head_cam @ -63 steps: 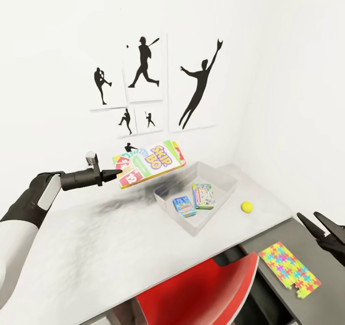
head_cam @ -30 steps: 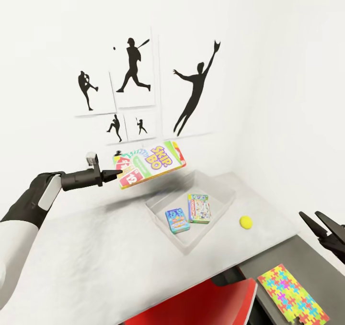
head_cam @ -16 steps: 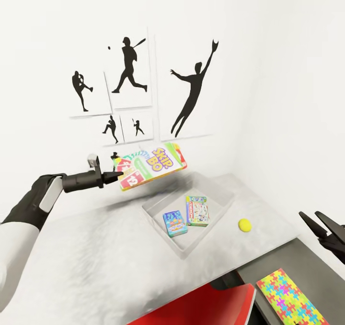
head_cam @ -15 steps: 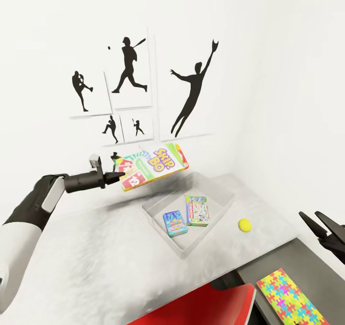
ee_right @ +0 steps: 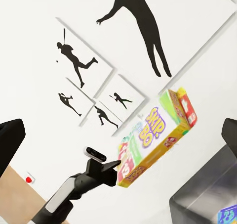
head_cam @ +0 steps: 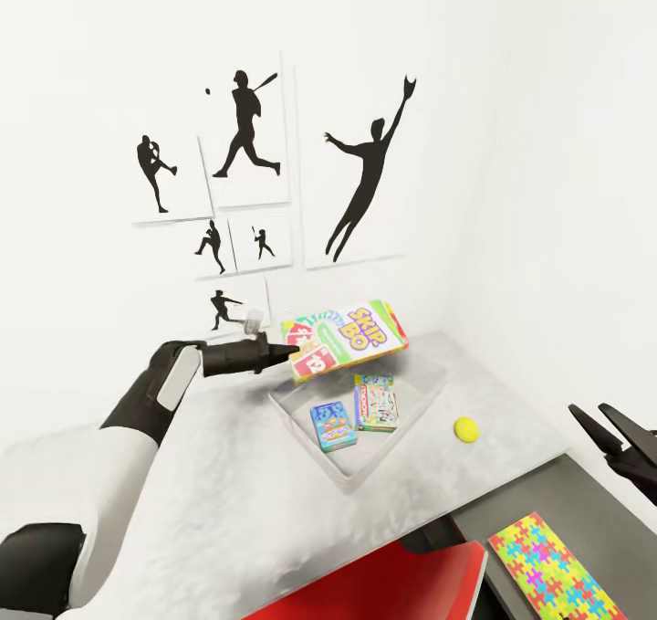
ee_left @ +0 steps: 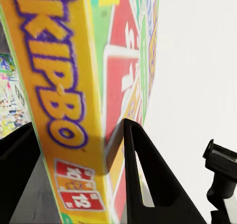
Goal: Put all the toys in the child's room - the three board games (two on the bed and one on the table), the two jigsaw puzzles on the table, and the tennis ball on the table - inside the toy box on the table in the child's room.
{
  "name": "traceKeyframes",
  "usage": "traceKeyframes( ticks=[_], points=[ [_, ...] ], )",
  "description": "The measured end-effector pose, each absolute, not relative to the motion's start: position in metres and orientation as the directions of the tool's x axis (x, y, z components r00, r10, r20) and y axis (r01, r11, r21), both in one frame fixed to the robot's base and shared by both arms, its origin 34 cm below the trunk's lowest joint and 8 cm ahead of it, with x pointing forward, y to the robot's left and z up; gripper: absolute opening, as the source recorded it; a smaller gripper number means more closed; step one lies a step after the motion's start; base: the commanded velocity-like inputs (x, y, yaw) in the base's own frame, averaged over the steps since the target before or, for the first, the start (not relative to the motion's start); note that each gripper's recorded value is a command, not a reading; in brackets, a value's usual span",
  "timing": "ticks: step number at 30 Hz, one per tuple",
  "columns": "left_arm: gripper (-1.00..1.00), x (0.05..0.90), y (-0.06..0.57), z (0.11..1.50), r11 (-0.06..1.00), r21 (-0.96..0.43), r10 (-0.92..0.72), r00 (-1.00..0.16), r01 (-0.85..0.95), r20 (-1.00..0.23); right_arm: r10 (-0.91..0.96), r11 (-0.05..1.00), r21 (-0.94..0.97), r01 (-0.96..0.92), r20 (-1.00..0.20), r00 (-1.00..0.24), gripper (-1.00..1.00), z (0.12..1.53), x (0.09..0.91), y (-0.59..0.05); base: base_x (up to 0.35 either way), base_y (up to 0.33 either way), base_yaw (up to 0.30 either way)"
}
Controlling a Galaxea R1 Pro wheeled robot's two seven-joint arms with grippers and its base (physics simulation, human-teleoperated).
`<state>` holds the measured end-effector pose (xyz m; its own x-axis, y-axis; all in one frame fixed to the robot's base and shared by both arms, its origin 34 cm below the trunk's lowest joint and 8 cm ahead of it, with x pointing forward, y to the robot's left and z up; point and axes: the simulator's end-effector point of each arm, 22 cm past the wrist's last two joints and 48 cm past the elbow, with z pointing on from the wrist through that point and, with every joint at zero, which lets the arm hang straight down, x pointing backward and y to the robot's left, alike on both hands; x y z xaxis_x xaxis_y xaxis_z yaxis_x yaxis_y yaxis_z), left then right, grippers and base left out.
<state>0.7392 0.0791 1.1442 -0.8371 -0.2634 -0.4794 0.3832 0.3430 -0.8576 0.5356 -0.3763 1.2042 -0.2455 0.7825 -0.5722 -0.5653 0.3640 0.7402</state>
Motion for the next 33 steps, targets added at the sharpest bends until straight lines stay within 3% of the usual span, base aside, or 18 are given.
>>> traceKeyframes(
  ticks=[11, 18, 33],
  points=[
    [-1.00, 0.741, 0.017, 1.110, 0.449, -0.840, -0.246, -0.861, 0.304, -0.444, 0.786, 0.360, 0.744, -0.562, -0.567, -0.247, 1.00, 1.202, 0.536, -0.377, 0.000, 0.000, 0.000],
    [-1.00, 0.764, 0.032, 1.049, 0.581, -0.796, -0.347, -0.833, 0.170, -0.431, 0.786, 0.360, 0.745, -0.562, -0.566, -0.247, 1.00, 1.202, 0.536, -0.377, 0.000, 0.000, 0.000],
    [-1.00, 0.770, 0.020, 1.042, 0.567, -0.814, -0.408, -0.815, 0.126, -0.411, 0.786, 0.358, 0.744, -0.564, -0.566, -0.248, 1.00, 1.203, 0.536, -0.377, 0.000, 0.000, 0.000]
  ],
)
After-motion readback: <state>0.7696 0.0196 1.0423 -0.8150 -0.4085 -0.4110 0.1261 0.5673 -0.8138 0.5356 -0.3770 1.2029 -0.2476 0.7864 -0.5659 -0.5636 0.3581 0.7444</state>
